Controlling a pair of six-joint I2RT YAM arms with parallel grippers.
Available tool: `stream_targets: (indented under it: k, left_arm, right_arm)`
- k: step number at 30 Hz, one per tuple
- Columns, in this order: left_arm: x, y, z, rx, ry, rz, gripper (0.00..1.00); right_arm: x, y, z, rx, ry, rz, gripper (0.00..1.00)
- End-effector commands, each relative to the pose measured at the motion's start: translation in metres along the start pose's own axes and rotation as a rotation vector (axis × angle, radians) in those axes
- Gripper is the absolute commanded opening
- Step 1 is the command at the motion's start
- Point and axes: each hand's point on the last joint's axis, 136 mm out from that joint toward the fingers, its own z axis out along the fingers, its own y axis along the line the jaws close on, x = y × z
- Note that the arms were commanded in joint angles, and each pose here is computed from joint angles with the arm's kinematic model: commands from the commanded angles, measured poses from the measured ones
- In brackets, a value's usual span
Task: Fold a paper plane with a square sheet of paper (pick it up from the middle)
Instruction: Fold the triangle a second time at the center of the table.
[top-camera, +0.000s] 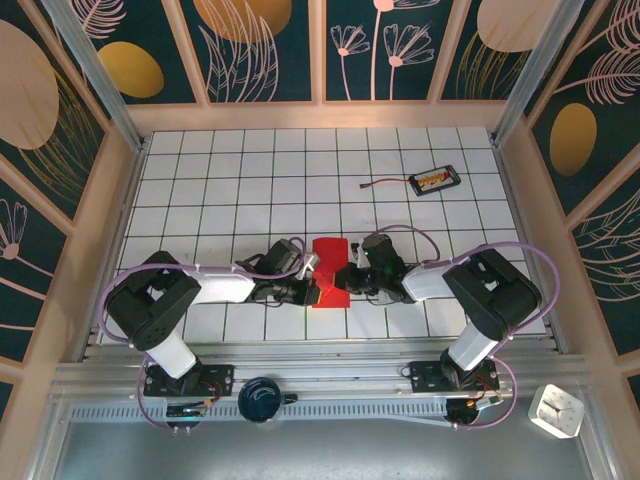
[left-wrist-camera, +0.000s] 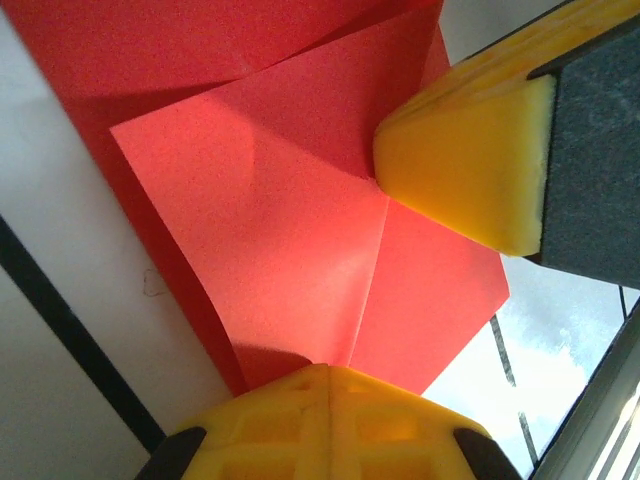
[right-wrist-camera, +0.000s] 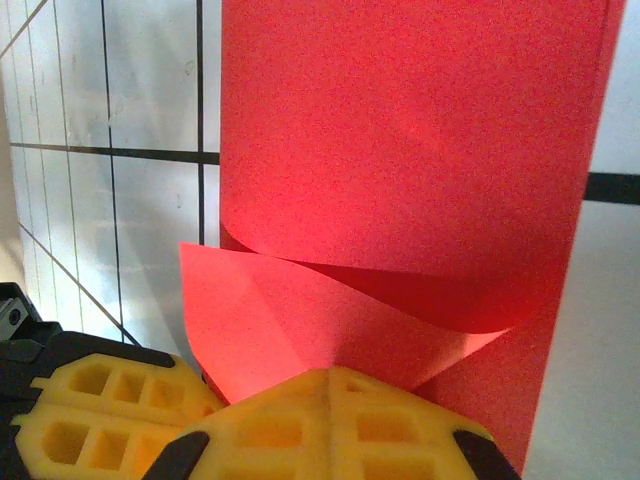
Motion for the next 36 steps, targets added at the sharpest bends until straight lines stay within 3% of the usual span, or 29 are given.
stream_targets:
  k: [1, 9, 20, 36]
  left_arm:
    - [0.011, 0.020, 0.005, -0.075, 0.052, 0.000, 0.03]
    - [0.019, 0.028, 0.005, -0.104, 0.080, 0.002, 0.00]
    - [0.023, 0.033, 0.005, -0.117, 0.090, 0.005, 0.00]
    - [0.034, 0.050, 0.003, -0.198, 0.124, 0.027, 0.00]
  right_arm:
    - [0.009, -0.021, -0.003, 0.100, 0.035, 0.011, 0.00]
    - [0.002, 0.018, -0.016, -0.035, 0.004, -0.002, 0.12]
    - [0.028, 0.033, 0.010, -0.073, 0.078, 0.019, 0.06]
    - [0.005, -0.022, 0.009, 0.130, 0.042, 0.161, 0.00]
